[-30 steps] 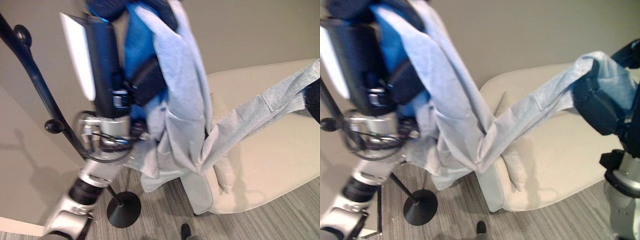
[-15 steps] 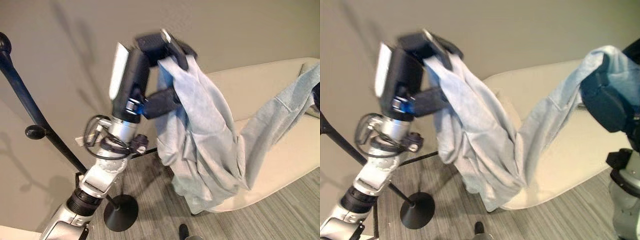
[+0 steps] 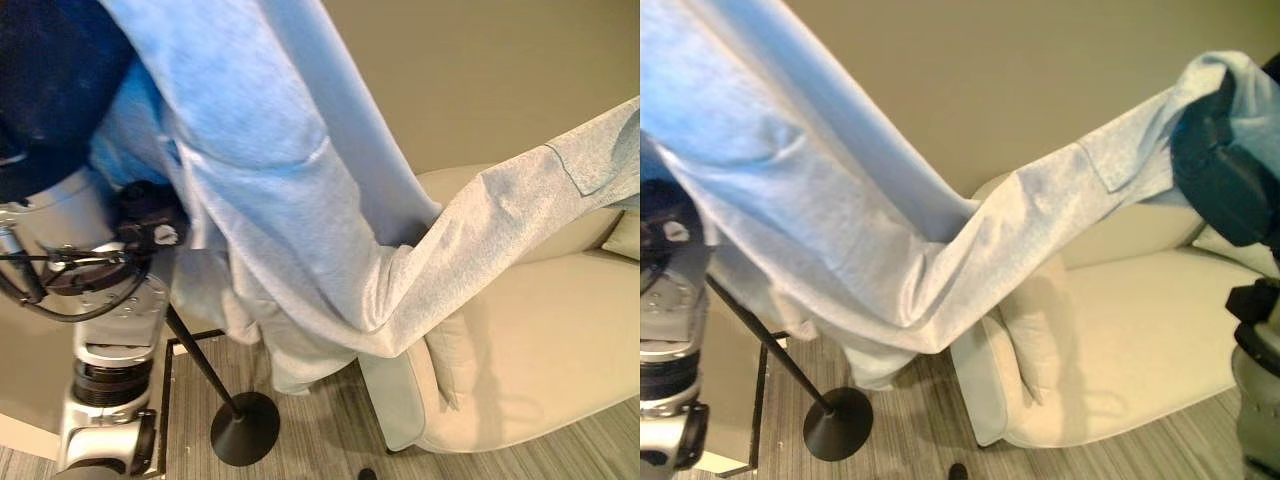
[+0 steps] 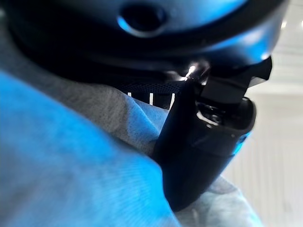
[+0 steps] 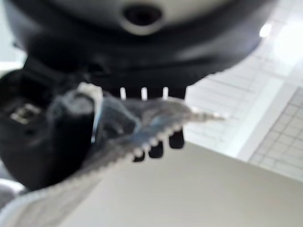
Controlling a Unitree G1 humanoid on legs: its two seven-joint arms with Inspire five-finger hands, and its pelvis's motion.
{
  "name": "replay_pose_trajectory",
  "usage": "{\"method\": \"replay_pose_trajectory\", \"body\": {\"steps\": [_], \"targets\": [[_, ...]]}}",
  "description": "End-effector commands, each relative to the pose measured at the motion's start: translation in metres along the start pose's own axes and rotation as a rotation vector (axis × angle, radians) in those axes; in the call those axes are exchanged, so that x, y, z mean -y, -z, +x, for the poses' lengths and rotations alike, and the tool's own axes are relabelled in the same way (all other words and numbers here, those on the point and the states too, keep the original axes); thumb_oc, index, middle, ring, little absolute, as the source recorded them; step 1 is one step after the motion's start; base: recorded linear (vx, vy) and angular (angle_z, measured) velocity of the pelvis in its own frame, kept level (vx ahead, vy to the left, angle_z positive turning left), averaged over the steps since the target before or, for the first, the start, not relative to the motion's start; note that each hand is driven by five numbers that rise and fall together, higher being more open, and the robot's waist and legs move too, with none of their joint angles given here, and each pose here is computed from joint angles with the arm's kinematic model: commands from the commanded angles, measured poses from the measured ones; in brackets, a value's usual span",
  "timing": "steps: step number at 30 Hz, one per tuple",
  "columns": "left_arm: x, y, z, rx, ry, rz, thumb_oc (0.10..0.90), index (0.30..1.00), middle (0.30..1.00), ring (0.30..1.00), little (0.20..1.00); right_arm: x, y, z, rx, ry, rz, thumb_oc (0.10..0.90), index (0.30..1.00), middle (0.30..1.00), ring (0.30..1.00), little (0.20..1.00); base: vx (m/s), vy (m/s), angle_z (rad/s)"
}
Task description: Hang the clothes on the sofa on the clothes rack.
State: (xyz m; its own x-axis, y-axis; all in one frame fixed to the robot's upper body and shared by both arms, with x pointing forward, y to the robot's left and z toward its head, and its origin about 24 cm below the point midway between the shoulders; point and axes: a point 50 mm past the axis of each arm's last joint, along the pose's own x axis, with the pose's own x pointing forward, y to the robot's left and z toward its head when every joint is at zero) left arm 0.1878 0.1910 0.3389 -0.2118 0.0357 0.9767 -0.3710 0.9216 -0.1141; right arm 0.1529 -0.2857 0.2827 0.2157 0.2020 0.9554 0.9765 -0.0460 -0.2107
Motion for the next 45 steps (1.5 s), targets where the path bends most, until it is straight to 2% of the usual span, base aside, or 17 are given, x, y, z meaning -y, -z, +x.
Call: {"method": "replay_pose_trajectory", "body": {"steps": [1, 4, 5, 10, 11, 15, 17, 18, 19, 22, 25, 26, 27, 30, 32, 41, 45], "targets": [[-0.001, -0.023, 0.038, 0.269, -0.128, 0.048, 0.4, 0.3, 0.3, 0.3, 0.3, 0.027, -0.008, 0.035, 0.146, 0.184, -0.018, 0.4, 0.3, 0.3, 0.3, 0.3, 0.01, -0.032, 0.23], [-0.002, -0.021, 0.044, 0.299, -0.126, 0.102, 0.4, 0.3, 0.3, 0.3, 0.3, 0.027, -0.007, 0.037, 0.151, 0.192, -0.016, 0.4, 0.3, 0.3, 0.3, 0.3, 0.01, -0.011, 0.06], [-0.008, -0.018, 0.057, 0.362, -0.118, 0.214, 0.4, 0.3, 0.3, 0.3, 0.3, 0.026, -0.004, 0.041, 0.162, 0.2, -0.021, 0.4, 0.3, 0.3, 0.3, 0.3, 0.02, -0.013, 0.06], [-0.018, -0.014, 0.077, 0.481, -0.099, 0.433, 0.4, 0.3, 0.3, 0.3, 0.3, 0.028, 0.002, 0.046, 0.174, 0.23, -0.036, 0.4, 0.3, 0.3, 0.3, 0.3, 0.01, -0.014, 0.04], [-0.023, -0.012, 0.087, 0.541, -0.049, 0.583, 0.4, 0.3, 0.3, 0.3, 0.3, 0.03, 0.003, 0.049, 0.197, 0.231, -0.047, 0.4, 0.3, 0.3, 0.3, 0.3, 0.0, 0.0, 0.0], [-0.035, -0.002, 0.095, 0.614, 0.055, 0.852, 0.4, 0.3, 0.3, 0.3, 0.3, 0.028, 0.006, 0.05, 0.222, 0.214, -0.069, 0.4, 0.3, 0.3, 0.3, 0.3, 0.01, 0.005, 0.05], [-0.053, 0.014, 0.098, 0.687, 0.169, 1.149, 0.4, 0.3, 0.3, 0.3, 0.3, 0.028, 0.01, 0.051, 0.247, 0.207, -0.092, 0.4, 0.3, 0.3, 0.3, 0.3, 0.03, 0.008, 0.21], [-0.059, 0.019, 0.098, 0.691, 0.201, 1.231, 0.4, 0.3, 0.3, 0.3, 0.3, 0.028, 0.012, 0.051, 0.247, 0.206, -0.101, 0.4, 0.3, 0.3, 0.3, 0.3, 0.02, 0.016, 0.2], [-0.074, 0.037, 0.092, 0.651, 0.342, 1.413, 0.4, 0.3, 0.3, 0.3, 0.3, 0.03, 0.023, 0.049, 0.217, 0.193, -0.147, 0.4, 0.3, 0.3, 0.3, 0.3, 0.0, 0.016, 0.1], [-0.095, 0.055, 0.072, 0.499, 0.517, 1.539, 0.4, 0.3, 0.3, 0.3, 0.3, 0.034, 0.038, 0.042, 0.159, 0.16, -0.205, 0.4, 0.3, 0.3, 0.3, 0.3, 0.0, 0.007, 0.16], [-0.121, 0.074, 0.024, 0.217, 0.739, 1.577, 0.4, 0.3, 0.3, 0.3, 0.3, 0.032, 0.059, 0.033, 0.03, 0.075, -0.225, 0.4, 0.3, 0.3, 0.3, 0.3, 0.0, -0.01, 0.12], [-0.122, 0.073, 0.023, 0.211, 0.744, 1.578, 0.4, 0.3, 0.3, 0.3, 0.3, 0.031, 0.058, 0.034, 0.032, 0.071, -0.22, 0.4, 0.3, 0.3, 0.3, 0.3, -0.01, -0.023, 0.09], [-0.125, 0.079, -0.002, 0.075, 0.815, 1.517, 0.4, 0.3, 0.3, 0.3, 0.3, 0.022, 0.064, 0.031, -0.028, 0.016, -0.172, 0.4, 0.3, 0.3, 0.3, 0.3, 0.0, 0.0, 0.0], [-0.106, 0.092, -0.033, -0.055, 0.892, 1.348, 0.4, 0.3, 0.3, 0.3, 0.3, 0.003, 0.069, 0.029, -0.096, -0.076, -0.067, 0.4, 0.3, 0.3, 0.3, 0.3, 0.01, -0.004, 0.03], [-0.086, 0.104, -0.041, -0.089, 0.901, 1.254, 0.4, 0.3, 0.3, 0.3, 0.3, -0.008, 0.071, 0.032, -0.099, -0.122, -0.054, 0.4, 0.3, 0.3, 0.3, 0.3, 0.04, 0.028, 0.02], [-0.057, 0.121, -0.027, -0.06, 0.866, 1.189, 0.4, 0.3, 0.3, 0.3, 0.3, -0.019, 0.093, 0.018, -0.171, -0.218, -0.127, 0.4, 0.3, 0.3, 0.3, 0.3, 0.03, 0.013, -0.02], [-0.043, 0.133, -0.002, -0.021, 0.812, 1.227, 0.4, 0.3, 0.3, 0.3, 0.3, -0.027, 0.103, 0.012, -0.206, -0.271, -0.144, 0.4, 0.3, 0.3, 0.3, 0.3, 0.04, 0.006, 0.03]]}}
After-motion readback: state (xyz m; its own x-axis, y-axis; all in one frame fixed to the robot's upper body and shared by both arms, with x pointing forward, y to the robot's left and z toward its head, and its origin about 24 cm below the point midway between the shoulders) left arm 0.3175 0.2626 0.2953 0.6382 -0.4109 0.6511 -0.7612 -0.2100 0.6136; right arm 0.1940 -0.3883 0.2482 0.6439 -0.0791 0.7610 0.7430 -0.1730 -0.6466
